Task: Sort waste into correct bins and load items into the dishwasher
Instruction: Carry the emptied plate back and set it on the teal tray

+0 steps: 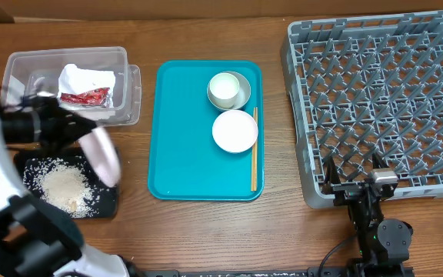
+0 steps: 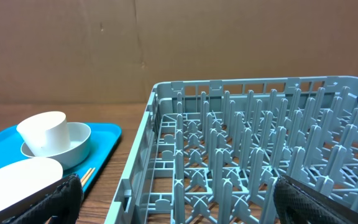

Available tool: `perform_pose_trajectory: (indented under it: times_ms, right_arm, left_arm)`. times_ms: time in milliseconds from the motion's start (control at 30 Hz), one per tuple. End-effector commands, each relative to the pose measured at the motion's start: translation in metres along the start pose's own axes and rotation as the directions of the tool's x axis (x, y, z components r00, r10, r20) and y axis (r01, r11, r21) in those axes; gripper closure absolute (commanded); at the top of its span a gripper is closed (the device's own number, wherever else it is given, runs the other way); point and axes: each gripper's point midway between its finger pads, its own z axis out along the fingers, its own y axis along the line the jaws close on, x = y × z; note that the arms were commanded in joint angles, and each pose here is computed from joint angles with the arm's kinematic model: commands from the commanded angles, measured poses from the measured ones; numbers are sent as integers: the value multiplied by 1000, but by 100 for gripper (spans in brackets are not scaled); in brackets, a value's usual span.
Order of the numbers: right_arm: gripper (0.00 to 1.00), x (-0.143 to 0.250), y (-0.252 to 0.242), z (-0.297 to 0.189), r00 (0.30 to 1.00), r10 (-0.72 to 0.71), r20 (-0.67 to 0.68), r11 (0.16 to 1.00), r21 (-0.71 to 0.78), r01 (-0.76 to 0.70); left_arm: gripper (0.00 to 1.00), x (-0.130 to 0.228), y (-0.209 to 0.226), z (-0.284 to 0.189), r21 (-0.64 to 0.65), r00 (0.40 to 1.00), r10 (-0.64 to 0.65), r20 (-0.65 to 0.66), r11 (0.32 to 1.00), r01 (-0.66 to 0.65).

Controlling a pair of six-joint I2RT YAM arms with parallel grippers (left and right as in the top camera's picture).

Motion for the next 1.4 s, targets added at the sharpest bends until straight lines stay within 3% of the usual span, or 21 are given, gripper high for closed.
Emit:
perform_pose_trajectory:
  times_ms: [0, 200, 400, 567, 767, 1133, 1367]
  right_arm:
    - [0, 1, 0, 0, 1000, -1, 6, 1000, 0, 1]
    - [0, 1, 0, 0, 1000, -1, 6, 1000, 0, 1]
    - [0, 1, 0, 0, 1000, -1, 6, 1000, 0, 1]
    - [0, 1, 0, 0, 1000, -1, 6, 1000, 0, 1]
    - [0, 1, 0, 0, 1000, -1, 6, 1000, 0, 1]
    - [0, 1, 0, 0, 1000, -1, 6, 1000, 0, 1]
    - [0, 1, 0, 0, 1000, -1, 6, 1000, 0, 1]
  left_arm:
    - [96, 34, -22, 16, -133, 994, 103, -46, 985, -108]
    - [96, 68, -46, 69, -263, 945, 263, -197, 914, -309]
    - [96, 64, -55, 120, -488, 928, 352, -126, 792, -367]
    - [96, 74, -61, 159, -580, 873, 472, -124, 679, -450]
    - [96, 80, -40, 179, -733, 858, 505, -95, 548, -404]
    - [96, 93, 4, 220, -774, 905, 388, -172, 515, -368]
    - [95, 98, 16, 238, -781, 905, 363, -223, 488, -389]
